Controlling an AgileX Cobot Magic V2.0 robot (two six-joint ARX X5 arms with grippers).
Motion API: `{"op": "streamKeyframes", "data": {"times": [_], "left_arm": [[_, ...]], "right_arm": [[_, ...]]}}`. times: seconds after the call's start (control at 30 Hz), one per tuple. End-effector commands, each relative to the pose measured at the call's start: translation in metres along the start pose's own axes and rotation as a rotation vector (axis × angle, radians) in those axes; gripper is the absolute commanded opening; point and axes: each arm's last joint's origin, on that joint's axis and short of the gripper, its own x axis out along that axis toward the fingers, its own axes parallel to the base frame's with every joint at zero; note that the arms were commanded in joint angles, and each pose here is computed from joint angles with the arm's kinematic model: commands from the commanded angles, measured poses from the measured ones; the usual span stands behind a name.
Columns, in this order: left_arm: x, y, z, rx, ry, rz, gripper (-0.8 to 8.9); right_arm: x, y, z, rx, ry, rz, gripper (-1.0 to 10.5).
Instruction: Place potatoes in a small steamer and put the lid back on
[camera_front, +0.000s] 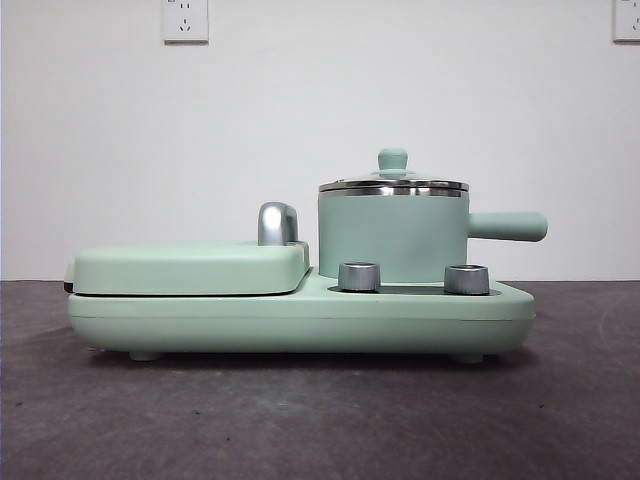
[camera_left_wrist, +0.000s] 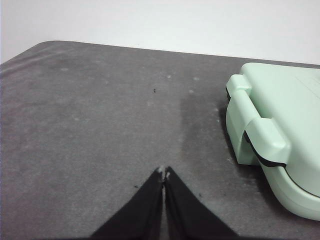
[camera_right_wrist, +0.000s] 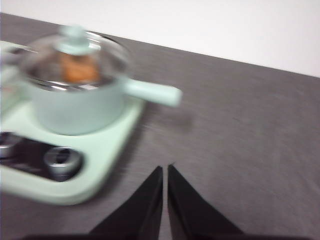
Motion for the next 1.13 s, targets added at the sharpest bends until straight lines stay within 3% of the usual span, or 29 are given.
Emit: {"op": "streamKeyframes", "data": {"times": [0.03,0.27,0.4,1.13], "left_arm": [[0.002,0.000,-0.007,0.015,0.023,0.001,0.06],[0.002,0.001,-0.007,0.015,0.022,0.001,0.06],[0.002,0.001,-0.007,0.015,0.022,0.001,0.06],[0.002,0.001,-0.007,0.015,0.023,0.001,0.06]], "right_arm": [[0.010,-0.004,-0.021,0.006,-0.076,-0.056,0.1],[0.021,-0.012,-0.082,0.073,-0.128,-0.182,0.1],[0.028,-0.014,-0.104,0.124,-0.133,-0.206,0.1],[0.027,-0.016,-0.104,0.153,-0.128,-0.212,0.1]]}}
